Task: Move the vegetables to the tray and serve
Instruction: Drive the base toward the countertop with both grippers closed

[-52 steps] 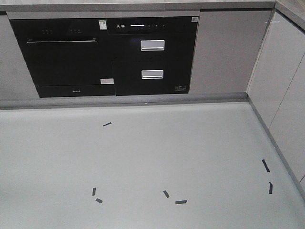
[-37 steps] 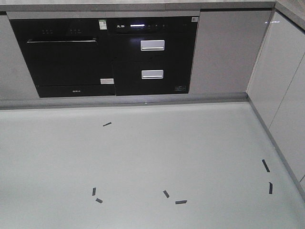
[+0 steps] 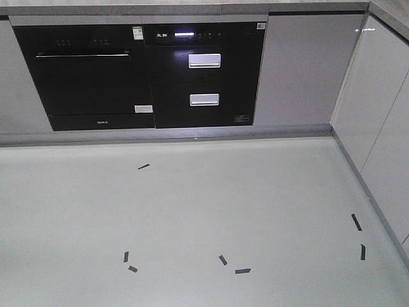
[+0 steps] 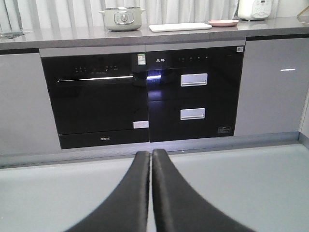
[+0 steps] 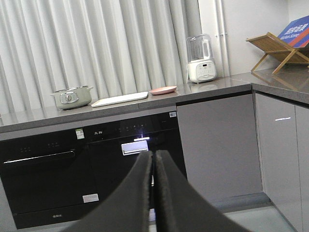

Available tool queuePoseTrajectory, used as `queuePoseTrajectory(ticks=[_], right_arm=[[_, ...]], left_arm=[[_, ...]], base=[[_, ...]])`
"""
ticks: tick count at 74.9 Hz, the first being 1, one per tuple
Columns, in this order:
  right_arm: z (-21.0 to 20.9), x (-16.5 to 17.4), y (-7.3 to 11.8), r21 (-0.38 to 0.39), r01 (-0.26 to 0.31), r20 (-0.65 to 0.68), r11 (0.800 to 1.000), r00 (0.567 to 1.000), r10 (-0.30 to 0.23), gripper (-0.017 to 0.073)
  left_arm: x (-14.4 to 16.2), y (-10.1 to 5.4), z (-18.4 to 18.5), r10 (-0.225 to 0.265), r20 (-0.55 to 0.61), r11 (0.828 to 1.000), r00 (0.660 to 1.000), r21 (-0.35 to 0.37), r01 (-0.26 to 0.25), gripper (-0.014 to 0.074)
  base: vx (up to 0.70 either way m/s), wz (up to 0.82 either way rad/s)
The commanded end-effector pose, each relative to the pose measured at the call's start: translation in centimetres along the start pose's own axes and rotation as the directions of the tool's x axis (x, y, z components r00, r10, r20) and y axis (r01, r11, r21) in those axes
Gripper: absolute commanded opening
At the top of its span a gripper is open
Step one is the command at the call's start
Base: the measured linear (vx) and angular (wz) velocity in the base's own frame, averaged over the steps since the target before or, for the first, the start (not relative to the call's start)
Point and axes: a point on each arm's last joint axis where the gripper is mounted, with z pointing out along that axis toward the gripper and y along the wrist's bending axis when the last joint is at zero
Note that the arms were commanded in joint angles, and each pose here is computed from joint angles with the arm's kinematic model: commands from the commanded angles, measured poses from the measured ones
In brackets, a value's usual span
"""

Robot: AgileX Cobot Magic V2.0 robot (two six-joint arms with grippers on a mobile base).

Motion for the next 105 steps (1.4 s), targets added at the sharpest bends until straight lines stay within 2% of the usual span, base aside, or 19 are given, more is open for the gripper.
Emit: queuePoseTrajectory(ticks=[1, 105], right_arm=[[-0.06, -0.14, 0.08, -0.016, 0.017, 0.061, 1.000, 0.998, -0.016, -0.0003], [-0.06, -0.14, 0.08, -0.016, 0.017, 0.061, 1.000, 0.998, -0.016, -0.0003]], left_arm=[[0.03, 0.11, 0.03, -0.011, 0.061, 1.000, 0.998, -0.010, 0.012, -0.0006], [0.03, 0.11, 0.03, -0.011, 0.061, 1.000, 0.998, -0.010, 0.012, -0.0006]], base=[[0.00, 0.00], [0.05, 0.01]])
